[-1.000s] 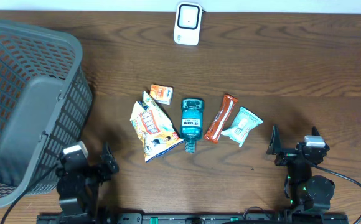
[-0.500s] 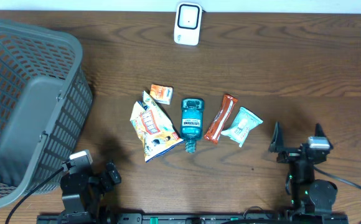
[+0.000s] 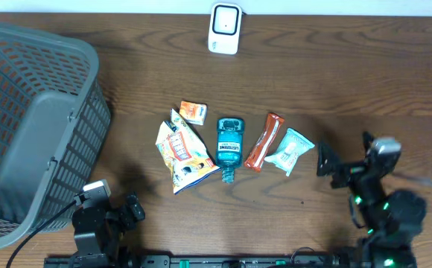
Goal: Scan the item barcode
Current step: 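Reach the right gripper over the items toward the teal mouthwash bottle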
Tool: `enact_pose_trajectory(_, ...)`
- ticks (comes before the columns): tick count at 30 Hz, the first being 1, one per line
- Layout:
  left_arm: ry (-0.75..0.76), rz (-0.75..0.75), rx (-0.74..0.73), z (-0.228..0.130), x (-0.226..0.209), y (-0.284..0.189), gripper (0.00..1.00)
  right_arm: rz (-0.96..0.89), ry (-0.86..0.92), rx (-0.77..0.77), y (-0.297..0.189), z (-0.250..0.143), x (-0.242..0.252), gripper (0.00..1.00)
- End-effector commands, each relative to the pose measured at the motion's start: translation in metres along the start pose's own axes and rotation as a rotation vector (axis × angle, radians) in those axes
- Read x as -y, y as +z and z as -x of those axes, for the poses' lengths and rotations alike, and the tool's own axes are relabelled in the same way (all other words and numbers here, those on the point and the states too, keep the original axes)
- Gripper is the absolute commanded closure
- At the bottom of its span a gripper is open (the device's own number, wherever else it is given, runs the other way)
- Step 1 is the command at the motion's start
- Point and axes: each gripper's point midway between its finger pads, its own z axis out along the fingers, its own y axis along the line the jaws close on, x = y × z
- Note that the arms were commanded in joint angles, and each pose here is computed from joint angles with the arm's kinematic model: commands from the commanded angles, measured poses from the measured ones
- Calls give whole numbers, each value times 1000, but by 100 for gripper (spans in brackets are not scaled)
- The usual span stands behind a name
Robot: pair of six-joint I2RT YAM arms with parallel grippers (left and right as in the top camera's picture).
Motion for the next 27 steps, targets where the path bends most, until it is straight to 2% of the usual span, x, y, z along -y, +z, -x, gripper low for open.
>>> enact_pose_trajectory(1, 21, 24, -58, -16, -6, 3, 2, 52, -29, -112, 12, 40, -16, 1)
enact_pose_trajectory(6, 21, 24, -58, -16, -6, 3, 2, 127, 73, -371, 25, 40, -31, 1)
enact_pose_trajectory(11, 21, 24, -58, -16, -6, 3, 2, 230, 201, -558, 36, 5, -43, 1)
enact_pose_trajectory(16, 21, 24, -58, -16, -6, 3, 2, 196, 291, -650, 62, -23, -29, 1)
enact_pose_trajectory(20, 21, 24, -58, -16, -6, 3, 2, 76, 359, -757, 76, -56, -10, 1)
enact_pose_trajectory(27, 21, 24, -58, -16, -6, 3, 2, -34, 305, -858, 86, -91, -8, 1)
